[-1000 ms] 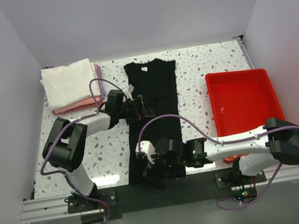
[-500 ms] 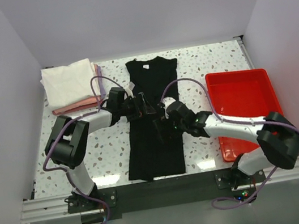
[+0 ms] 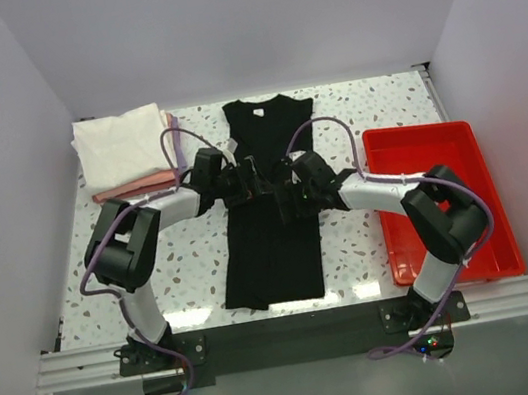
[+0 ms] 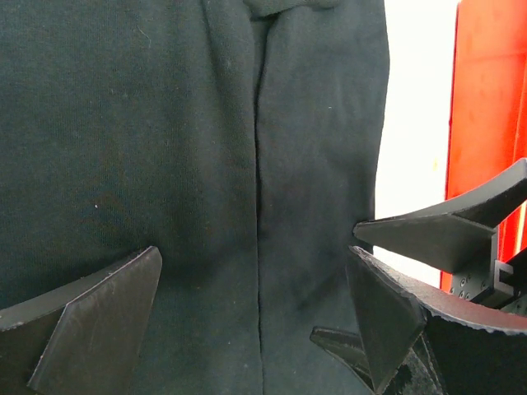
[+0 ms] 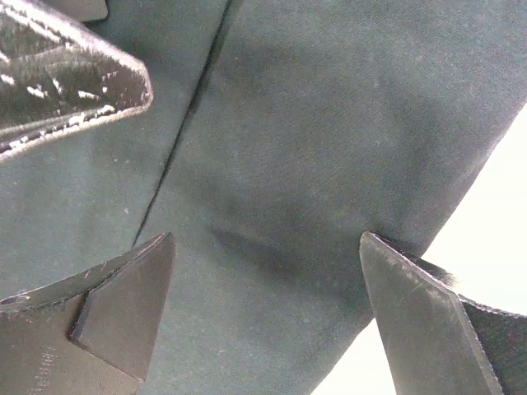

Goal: Fold and stack the t-shirts
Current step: Fold the tshirt

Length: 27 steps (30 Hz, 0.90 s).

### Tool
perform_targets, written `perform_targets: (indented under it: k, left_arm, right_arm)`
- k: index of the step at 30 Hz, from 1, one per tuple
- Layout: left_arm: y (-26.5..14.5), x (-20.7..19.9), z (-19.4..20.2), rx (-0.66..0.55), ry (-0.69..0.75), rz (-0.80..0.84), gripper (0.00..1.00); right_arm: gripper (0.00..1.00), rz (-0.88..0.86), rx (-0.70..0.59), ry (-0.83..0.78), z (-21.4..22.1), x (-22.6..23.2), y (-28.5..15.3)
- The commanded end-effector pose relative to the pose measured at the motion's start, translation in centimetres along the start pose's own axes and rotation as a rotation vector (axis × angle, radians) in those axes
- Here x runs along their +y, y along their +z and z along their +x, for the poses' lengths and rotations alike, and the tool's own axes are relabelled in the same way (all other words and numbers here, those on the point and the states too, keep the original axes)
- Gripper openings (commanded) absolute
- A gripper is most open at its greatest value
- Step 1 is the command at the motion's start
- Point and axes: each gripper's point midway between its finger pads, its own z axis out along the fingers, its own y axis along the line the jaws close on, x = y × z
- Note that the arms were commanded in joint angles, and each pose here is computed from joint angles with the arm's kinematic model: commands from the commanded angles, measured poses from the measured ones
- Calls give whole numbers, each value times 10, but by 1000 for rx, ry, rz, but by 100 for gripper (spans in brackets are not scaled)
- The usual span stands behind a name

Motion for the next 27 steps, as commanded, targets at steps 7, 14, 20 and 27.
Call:
perform_targets:
  k: [7, 14, 20, 27]
  left_arm:
    - [-1, 5, -12, -3, 8, -61, 100]
    - [-83, -18, -1, -132, 54, -68, 100]
    - [-139, 32, 73, -85, -30, -317, 100]
    - [-168, 42, 166, 45, -137, -241, 88]
  right_arm:
    - [99, -9, 66, 2, -7, -18, -2]
    - [99, -133, -66, -59, -37, 10, -62]
    - [99, -142, -35, -26, -12, 8, -90]
    - [99, -143, -20, 55, 31, -3, -101]
